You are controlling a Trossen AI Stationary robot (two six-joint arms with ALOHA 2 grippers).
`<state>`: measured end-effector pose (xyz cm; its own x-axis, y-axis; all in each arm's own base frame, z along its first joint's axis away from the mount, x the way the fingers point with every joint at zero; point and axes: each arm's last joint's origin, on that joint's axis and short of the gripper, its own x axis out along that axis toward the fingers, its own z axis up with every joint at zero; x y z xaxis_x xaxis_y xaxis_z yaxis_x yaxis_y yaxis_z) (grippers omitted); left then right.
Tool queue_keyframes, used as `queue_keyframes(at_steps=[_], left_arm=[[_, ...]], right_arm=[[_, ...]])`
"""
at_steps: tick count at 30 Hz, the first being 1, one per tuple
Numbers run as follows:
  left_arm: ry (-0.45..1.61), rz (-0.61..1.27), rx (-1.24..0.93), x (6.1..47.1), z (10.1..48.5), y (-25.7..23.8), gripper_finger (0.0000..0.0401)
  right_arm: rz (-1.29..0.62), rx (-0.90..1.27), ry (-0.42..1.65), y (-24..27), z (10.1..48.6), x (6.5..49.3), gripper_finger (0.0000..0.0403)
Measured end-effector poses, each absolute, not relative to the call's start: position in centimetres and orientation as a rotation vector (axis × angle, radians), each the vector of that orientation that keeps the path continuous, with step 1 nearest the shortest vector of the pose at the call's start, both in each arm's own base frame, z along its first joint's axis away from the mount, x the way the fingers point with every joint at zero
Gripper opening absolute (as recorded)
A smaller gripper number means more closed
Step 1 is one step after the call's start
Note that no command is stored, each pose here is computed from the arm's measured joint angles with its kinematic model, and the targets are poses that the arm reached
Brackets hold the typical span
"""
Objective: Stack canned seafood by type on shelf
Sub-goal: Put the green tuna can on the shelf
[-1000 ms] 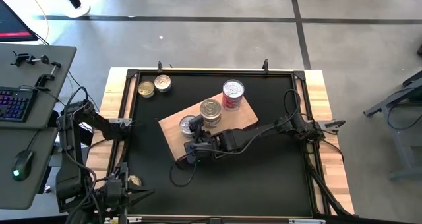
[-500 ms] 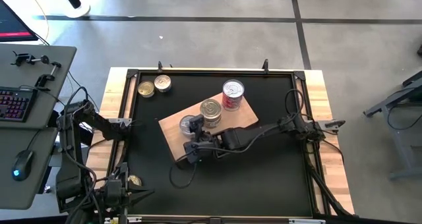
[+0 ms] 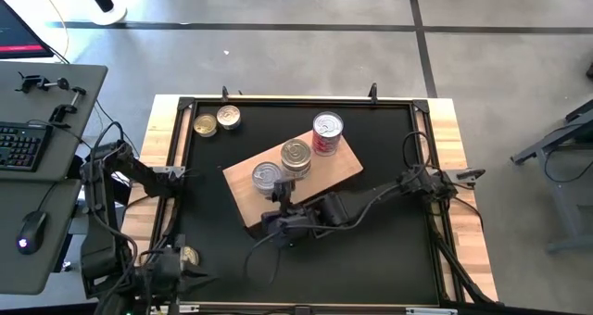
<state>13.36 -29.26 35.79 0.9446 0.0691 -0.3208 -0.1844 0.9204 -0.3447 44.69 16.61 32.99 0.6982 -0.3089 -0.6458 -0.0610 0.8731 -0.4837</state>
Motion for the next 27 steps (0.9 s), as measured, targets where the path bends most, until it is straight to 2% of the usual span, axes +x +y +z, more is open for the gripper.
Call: queue_keyframes(at_steps=[4,8,12,16,20,23,25,27], left_arm=[[0.479,0.061,-0.431,13.7,34.9,-29.8,0.0],[0.503,0.028,-0.4,13.2,32.7,-31.4,0.0],[0.485,-0.017,-0.494,12.1,29.7,-32.6,0.0],[0.485,-0.052,-0.66,11.7,26.6,-33.1,0.0],[0.607,-0.037,-0.762,12.2,24.9,-32.5,0.0],[0.797,0.006,-0.727,12.8,24.4,-31.0,0.0],[0.947,0.046,-0.66,12.9,24.0,-29.9,0.0],[1.084,0.101,-0.589,12.8,23.5,-28.8,0.0]], right_arm=[[-0.011,-0.244,0.807,17.6,33.3,44.1,0.0266],[0.08,-0.038,0.896,18.8,32.8,43.3,0.0266],[0.125,-0.055,1.026,20.3,32.0,41.7,0.0266],[0.079,-0.079,1.098,21.5,30.8,40.6,0.0266],[0.037,-0.023,1.283,22.4,27.3,39.3,0.0257],[-0.009,0.022,1.455,23.0,23.4,37.8,0.0209],[-0.005,0.053,1.518,24.0,21.1,36.7,0.0146],[0.02,0.099,1.571,25.1,19.0,35.4,0.0064]])
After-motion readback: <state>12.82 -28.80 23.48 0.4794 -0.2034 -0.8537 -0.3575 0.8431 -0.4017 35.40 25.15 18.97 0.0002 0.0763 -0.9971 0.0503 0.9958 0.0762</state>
